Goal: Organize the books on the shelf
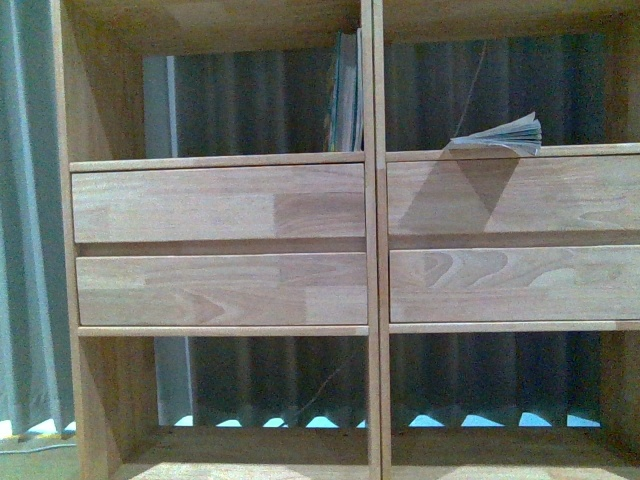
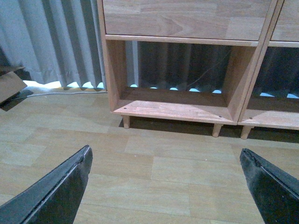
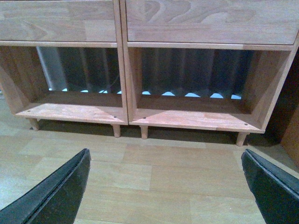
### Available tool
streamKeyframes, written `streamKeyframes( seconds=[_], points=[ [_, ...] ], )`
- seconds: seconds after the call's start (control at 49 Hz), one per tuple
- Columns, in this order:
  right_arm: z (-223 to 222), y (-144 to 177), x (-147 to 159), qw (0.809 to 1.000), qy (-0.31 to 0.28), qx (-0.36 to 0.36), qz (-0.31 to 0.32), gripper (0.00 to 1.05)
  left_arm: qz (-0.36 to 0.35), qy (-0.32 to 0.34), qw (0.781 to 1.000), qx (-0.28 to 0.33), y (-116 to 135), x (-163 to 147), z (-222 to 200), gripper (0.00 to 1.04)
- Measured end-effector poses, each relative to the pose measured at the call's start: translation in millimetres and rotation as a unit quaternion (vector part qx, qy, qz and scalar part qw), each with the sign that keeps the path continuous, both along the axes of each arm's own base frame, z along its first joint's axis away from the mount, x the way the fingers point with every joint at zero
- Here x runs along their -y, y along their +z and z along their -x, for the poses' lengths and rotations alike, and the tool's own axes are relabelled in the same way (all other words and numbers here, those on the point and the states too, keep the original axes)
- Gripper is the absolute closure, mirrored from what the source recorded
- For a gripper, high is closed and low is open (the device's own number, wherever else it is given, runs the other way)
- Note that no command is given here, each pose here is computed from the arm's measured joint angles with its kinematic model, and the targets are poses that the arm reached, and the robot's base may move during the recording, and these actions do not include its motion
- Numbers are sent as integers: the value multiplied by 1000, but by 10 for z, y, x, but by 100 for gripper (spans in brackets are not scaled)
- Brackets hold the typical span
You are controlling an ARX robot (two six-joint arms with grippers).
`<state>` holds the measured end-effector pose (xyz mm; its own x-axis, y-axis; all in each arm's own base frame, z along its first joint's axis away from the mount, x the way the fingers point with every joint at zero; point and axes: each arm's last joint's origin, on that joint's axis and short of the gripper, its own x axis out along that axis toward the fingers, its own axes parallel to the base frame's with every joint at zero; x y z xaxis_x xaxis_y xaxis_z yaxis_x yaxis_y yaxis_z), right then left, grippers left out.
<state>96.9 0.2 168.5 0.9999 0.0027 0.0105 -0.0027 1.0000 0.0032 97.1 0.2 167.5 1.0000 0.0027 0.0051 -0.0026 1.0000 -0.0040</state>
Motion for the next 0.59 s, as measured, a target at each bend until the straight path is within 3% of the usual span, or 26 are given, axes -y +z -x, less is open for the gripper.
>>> streamKeyframes(
  seconds=[0.592],
  points=[
    [0,0,0,1000,0,0,0,7,0,0,1000,0,0,0,0,7]
  ],
)
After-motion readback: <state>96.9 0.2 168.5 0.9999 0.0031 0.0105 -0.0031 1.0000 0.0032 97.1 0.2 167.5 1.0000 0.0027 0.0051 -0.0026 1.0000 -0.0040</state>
